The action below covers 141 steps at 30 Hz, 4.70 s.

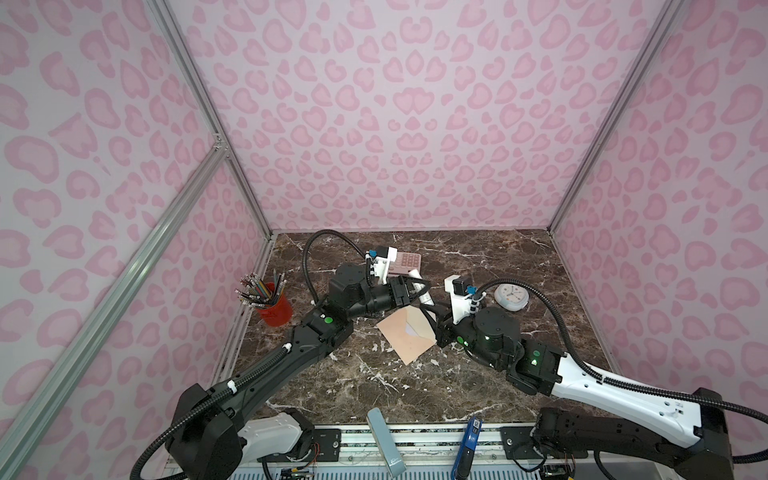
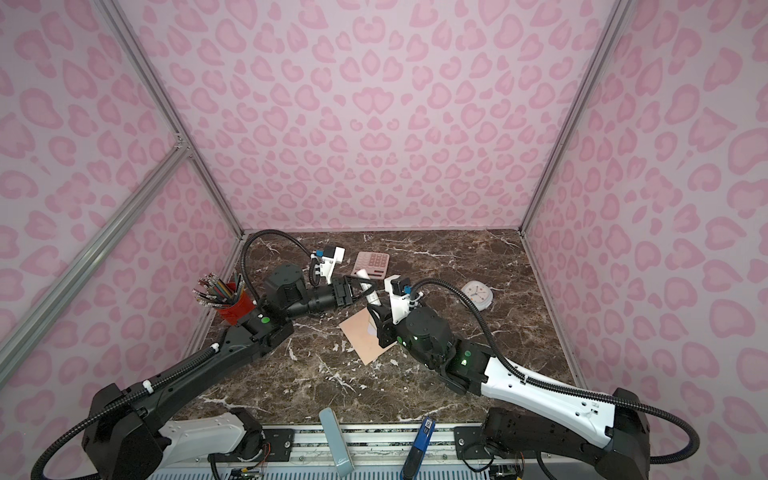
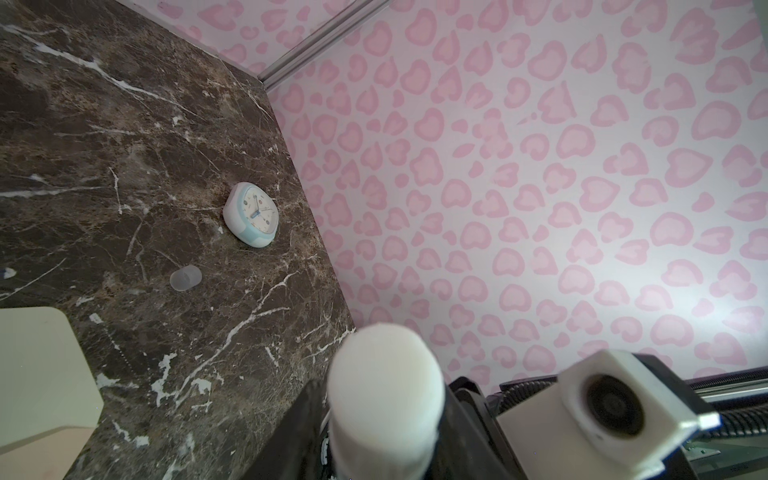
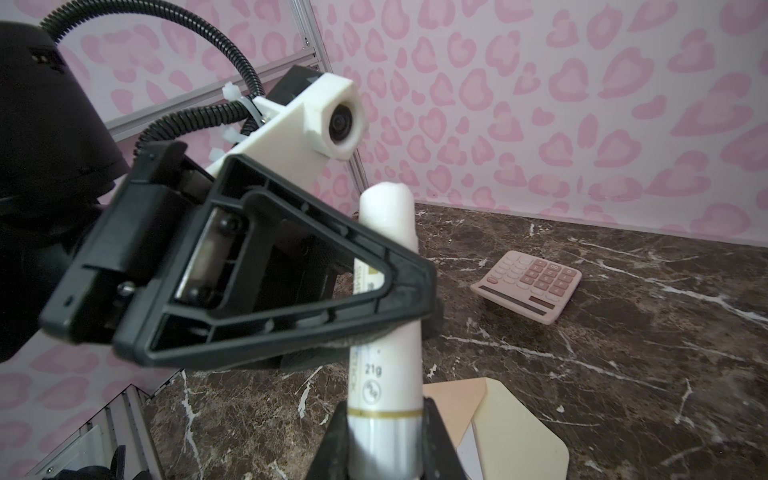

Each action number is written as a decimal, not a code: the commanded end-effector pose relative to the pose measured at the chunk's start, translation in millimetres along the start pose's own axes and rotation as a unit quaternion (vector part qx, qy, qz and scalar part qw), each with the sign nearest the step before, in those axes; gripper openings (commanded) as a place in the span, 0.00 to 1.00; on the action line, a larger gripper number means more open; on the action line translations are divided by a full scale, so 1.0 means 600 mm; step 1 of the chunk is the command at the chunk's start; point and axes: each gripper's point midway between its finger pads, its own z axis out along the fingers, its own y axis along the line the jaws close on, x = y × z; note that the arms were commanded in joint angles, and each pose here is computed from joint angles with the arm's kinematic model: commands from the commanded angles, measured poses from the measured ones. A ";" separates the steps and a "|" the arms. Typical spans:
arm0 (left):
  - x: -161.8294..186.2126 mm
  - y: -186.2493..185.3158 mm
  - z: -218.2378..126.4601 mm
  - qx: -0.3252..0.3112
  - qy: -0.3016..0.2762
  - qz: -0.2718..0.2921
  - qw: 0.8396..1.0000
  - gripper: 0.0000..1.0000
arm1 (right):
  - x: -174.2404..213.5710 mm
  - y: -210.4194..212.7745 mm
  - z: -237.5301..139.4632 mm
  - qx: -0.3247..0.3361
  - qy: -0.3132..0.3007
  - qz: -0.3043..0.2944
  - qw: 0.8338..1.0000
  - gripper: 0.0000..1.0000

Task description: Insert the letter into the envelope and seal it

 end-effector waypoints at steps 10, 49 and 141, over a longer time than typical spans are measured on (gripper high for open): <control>-0.015 -0.023 0.001 0.020 -0.017 0.020 0.999 0.29 | -0.006 0.003 0.001 -0.006 -0.013 0.015 1.000 0.18; 0.074 0.293 -0.100 -0.312 0.027 -0.055 0.948 0.04 | 0.236 -0.284 0.122 0.173 0.373 0.190 0.892 0.28; 0.120 0.503 -0.074 -0.377 0.162 -0.130 0.903 0.04 | 0.330 -0.166 0.202 -0.094 0.444 0.312 0.835 0.36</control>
